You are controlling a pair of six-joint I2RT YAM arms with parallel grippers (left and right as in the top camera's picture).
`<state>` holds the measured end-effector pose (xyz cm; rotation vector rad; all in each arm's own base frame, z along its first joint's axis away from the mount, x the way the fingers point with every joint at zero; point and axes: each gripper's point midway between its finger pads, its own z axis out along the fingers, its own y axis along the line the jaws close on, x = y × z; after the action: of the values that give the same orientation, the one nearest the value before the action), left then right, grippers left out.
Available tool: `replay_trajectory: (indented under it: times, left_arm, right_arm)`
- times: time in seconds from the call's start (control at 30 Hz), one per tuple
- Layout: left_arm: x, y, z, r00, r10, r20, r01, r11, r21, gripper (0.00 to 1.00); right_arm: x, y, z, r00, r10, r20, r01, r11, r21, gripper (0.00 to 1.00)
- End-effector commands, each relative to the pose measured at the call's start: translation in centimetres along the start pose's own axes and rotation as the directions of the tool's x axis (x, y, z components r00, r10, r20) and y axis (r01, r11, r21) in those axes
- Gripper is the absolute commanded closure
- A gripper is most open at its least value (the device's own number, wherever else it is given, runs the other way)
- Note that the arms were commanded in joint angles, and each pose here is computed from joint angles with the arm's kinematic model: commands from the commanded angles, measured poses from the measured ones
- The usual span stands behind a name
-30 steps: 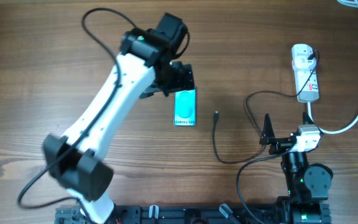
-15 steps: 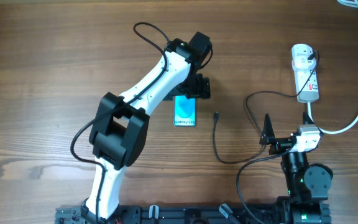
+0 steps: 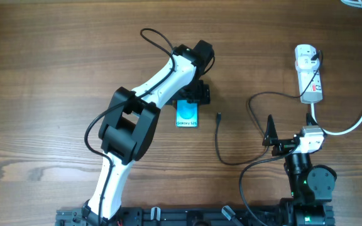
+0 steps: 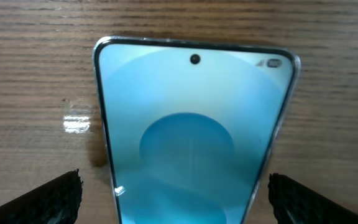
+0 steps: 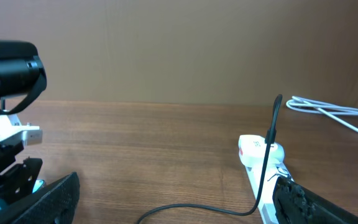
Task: Plug charger to phone and switch on socket
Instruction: 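Reach the left gripper down over the Galaxy S25 phone and grasp it, then lift the phone with the left gripper and hold it upright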
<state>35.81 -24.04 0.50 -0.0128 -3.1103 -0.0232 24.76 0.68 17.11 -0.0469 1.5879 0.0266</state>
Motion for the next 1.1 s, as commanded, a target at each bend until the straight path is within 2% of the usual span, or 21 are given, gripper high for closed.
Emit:
replay_trajectory:
  times: [0.0, 0.27, 0.37, 0.4, 0.43, 0.47, 0.57, 0.67, 0.77, 0.8, 0.87, 0.93, 0.97, 1.0, 1.07]
  left_arm:
    - [0.8, 0.4, 1.6, 1.0, 0.014, -0.027, -0.015, 1.0, -0.019, 0.0]
    - [1.8, -0.3, 3.2, 0.998, 0.021, -0.052, -0.02, 0.999, 0.025, 0.01]
    - [1.8, -0.3, 3.2, 0.998, 0.021, -0.051, -0.02, 0.999, 0.025, 0.08]
    - [1.8, -0.3, 3.2, 0.998, 0.021, -0.052, -0.02, 0.999, 0.025, 0.15]
    - [1.9, -0.3, 3.2, 0.998, 0.021, -0.055, -0.02, 1.0, 0.023, 0.27]
    - [1.9, -0.3, 3.2, 0.998, 0.021, -0.056, -0.02, 1.0, 0.023, 0.31]
    - [2.0, -0.1, 3.1, 0.998, 0.018, -0.062, -0.017, 1.0, 0.02, 0.38]
    - [2.1, -0.1, 2.3, 0.998, 0.015, -0.06, -0.014, 1.0, 0.021, 0.38]
    - [1.5, -0.6, -0.7, 0.999, -0.013, -0.041, 0.015, 0.999, 0.039, 0.37]
    - [1.4, -1.1, -2.2, 0.999, -0.014, -0.04, 0.017, 0.998, 0.065, 0.37]
    - [1.8, -2.8, -6.0, 0.997, -0.015, -0.077, 0.03, 0.98, 0.195, 0.37]
    - [2.6, -4.7, -10.1, 0.991, -0.004, -0.134, 0.054, 0.927, 0.371, 0.4]
    - [2.9, -5.6, -12.4, 0.987, 0.006, -0.162, 0.072, 0.877, 0.475, 0.4]
    - [3.3, -6.2, -15.5, 0.98, 0.024, -0.198, 0.101, 0.795, 0.599, 0.4]
    - [3.6, -6.4, -19.3, 0.967, 0.058, -0.248, 0.148, 0.666, 0.731, 0.39]
  right_arm:
    - [-0.1, 0.0, 0.0, 1.0, -0.01, 0.008, 0.01, 1.0, 0.001, 0.0]
    - [-0.1, 0.0, 0.0, 1.0, -0.01, 0.008, 0.01, 1.0, 0.001, 0.0]
    - [-0.1, 0.0, 0.0, 1.0, -0.011, 0.008, 0.011, 1.0, 0.001, 0.0]
    - [-0.1, 0.0, 0.0, 1.0, -0.01, 0.008, 0.01, 1.0, 0.001, 0.0]
    - [-0.1, 0.0, 0.0, 1.0, -0.01, 0.008, 0.01, 1.0, 0.001, 0.0]
    - [-0.1, 0.0, 0.0, 1.0, -0.011, 0.008, 0.011, 1.0, 0.001, 0.0]
    - [-0.1, 0.0, 0.0, 1.0, -0.01, 0.008, 0.01, 1.0, 0.001, 0.0]
    - [-0.1, 0.0, 0.0, 1.0, -0.01, 0.008, 0.01, 1.0, 0.001, 0.01]
    - [-0.1, 0.0, 0.0, 1.0, -0.01, 0.008, 0.01, 1.0, 0.001, 0.0]
    - [-0.1, 0.0, 0.0, 1.0, -0.01, 0.008, 0.01, 1.0, 0.001, 0.0]
    - [-0.1, 0.0, 0.0, 1.0, -0.01, 0.008, 0.01, 1.0, 0.001, 0.0]
    - [-0.1, 0.0, 0.0, 1.0, -0.011, 0.008, 0.011, 1.0, 0.001, 0.0]
    - [-0.1, 0.0, 0.0, 1.0, -0.01, 0.008, 0.01, 1.0, 0.001, 0.0]
    - [-0.2, 0.0, 0.0, 1.0, -0.01, 0.008, 0.01, 1.0, 0.001, 0.0]
    - [-0.1, 0.0, 0.0, 1.0, -0.011, 0.008, 0.011, 1.0, 0.001, 0.0]
